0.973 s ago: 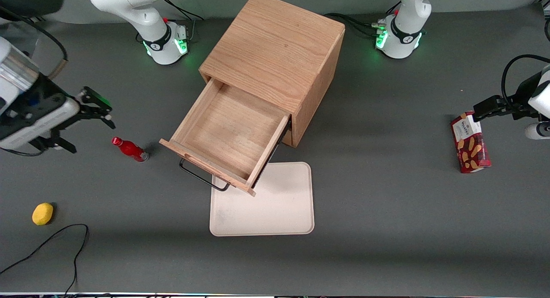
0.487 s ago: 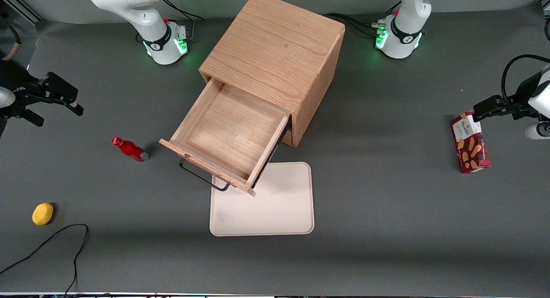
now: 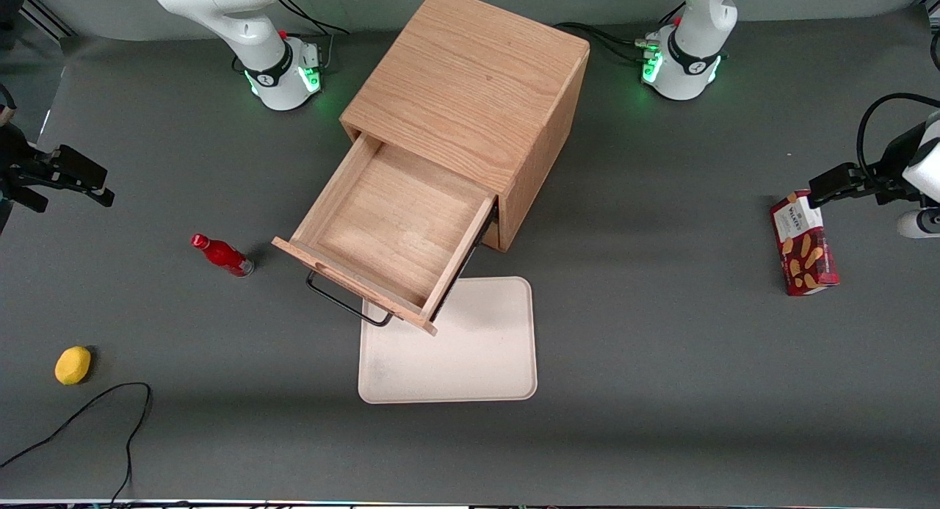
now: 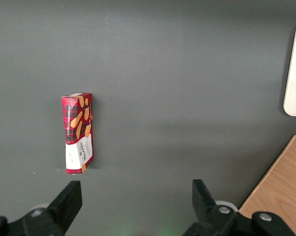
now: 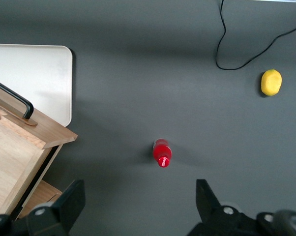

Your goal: Open upper drawer

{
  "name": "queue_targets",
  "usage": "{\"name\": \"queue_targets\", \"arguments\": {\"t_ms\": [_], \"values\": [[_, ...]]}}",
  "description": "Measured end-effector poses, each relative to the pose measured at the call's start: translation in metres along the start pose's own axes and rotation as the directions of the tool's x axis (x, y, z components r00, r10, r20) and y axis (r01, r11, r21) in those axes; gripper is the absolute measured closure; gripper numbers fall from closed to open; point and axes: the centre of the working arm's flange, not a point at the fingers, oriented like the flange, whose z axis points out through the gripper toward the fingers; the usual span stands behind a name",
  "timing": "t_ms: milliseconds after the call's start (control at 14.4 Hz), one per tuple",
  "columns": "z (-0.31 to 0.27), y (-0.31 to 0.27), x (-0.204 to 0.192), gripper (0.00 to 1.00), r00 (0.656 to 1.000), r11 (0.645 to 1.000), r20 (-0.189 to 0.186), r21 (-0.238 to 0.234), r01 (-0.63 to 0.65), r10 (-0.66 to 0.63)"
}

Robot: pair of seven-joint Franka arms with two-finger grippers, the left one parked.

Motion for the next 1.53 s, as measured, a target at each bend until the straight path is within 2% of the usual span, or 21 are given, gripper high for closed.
{"name": "queue_targets", "arguments": {"t_ms": [417, 695, 1529], "values": [[-0.003, 0.000, 0.001, 0.00, 1.000, 1.000, -0.013, -0.001, -0.011, 0.011], [0.003, -0.006, 0.006, 0.00, 0.999, 1.000, -0.042, -0.001, -0.003, 0.003], [0.003, 0.008, 0.007, 0.00, 0.998, 1.000, -0.050, -0.003, -0.031, 0.031]]}}
